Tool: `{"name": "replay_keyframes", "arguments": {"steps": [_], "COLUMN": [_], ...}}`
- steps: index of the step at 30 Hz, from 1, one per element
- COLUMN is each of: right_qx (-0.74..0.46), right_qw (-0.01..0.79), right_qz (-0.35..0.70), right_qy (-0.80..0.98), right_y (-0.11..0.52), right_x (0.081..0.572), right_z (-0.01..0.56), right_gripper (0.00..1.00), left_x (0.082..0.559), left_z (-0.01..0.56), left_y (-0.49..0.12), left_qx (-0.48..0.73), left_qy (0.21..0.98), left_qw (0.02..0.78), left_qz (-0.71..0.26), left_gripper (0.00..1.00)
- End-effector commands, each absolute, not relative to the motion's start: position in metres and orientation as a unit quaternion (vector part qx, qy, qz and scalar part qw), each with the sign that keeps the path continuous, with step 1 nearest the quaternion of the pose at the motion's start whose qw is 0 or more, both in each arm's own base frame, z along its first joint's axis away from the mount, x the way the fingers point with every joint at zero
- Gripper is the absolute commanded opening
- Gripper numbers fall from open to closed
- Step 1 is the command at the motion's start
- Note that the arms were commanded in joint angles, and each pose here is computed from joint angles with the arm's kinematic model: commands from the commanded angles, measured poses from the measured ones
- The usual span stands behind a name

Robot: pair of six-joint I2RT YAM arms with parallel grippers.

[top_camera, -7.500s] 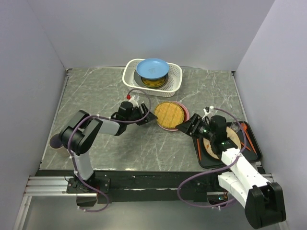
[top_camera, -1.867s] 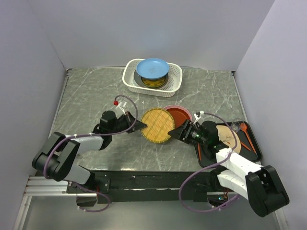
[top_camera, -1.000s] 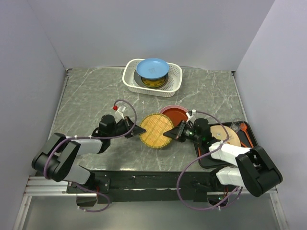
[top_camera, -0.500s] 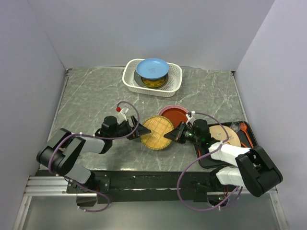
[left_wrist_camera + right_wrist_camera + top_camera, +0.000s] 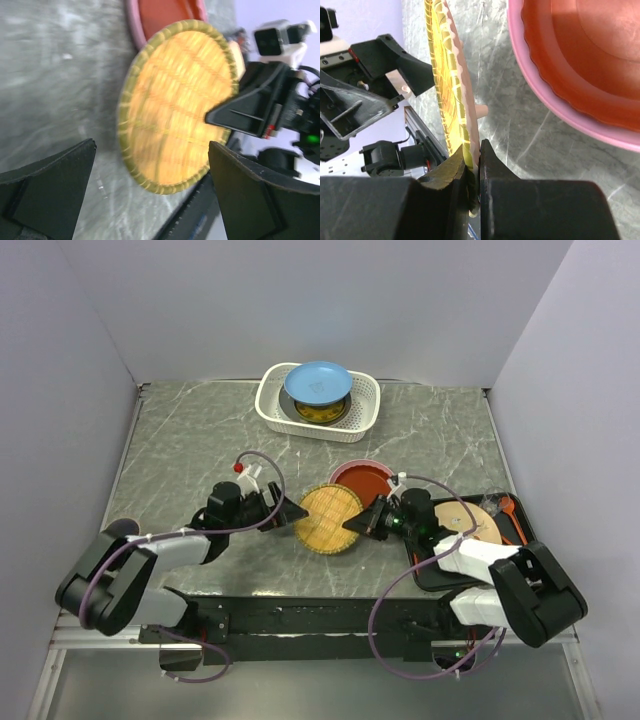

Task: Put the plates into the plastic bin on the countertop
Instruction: Pick up the plate at the center of the board.

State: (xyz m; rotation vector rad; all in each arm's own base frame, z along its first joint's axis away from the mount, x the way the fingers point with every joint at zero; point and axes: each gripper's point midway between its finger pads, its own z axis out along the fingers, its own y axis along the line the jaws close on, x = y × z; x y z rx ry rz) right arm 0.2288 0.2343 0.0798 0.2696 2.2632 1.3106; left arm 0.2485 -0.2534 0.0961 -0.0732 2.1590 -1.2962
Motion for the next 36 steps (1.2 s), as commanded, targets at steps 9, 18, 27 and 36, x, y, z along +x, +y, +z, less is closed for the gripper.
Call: {"name": "replay_keyframes", "arguments": {"steps": [9, 18, 27, 36], "right_qx": [0.059, 0.067, 0.069, 0.079], "right_qw": [0.304, 0.324, 0.342, 0.352], "right_qz": [0.503, 0.510, 0.509, 0.513], "right_qy": [0.807, 0.794, 0.787, 0.779], "right_y": [0.257, 0.264, 0.263, 0.256], "right_x": [0.274, 0.307, 0.348, 0.395], "right_z": [0.133, 0.161, 0.183, 0.205], "right_gripper": [0.00, 0.00, 0.00, 0.00], "left_x": [0.268, 0.260, 0.250, 0.244], "left_z": [0.107, 0.104, 0.089, 0.075], "left_y": [-0.200, -0.191, -0.189, -0.187], "left_qx": [-0.071, -0.072, -0.073, -0.066], "left_qy": [0.830, 0.832, 0.840, 0.850], "left_qw": [0.393, 0.398, 0.383, 0.371], "left_qz": [-0.388, -0.379, -0.378, -0.368], "left_gripper": [0.99, 0.99, 0.99, 0.99]}}
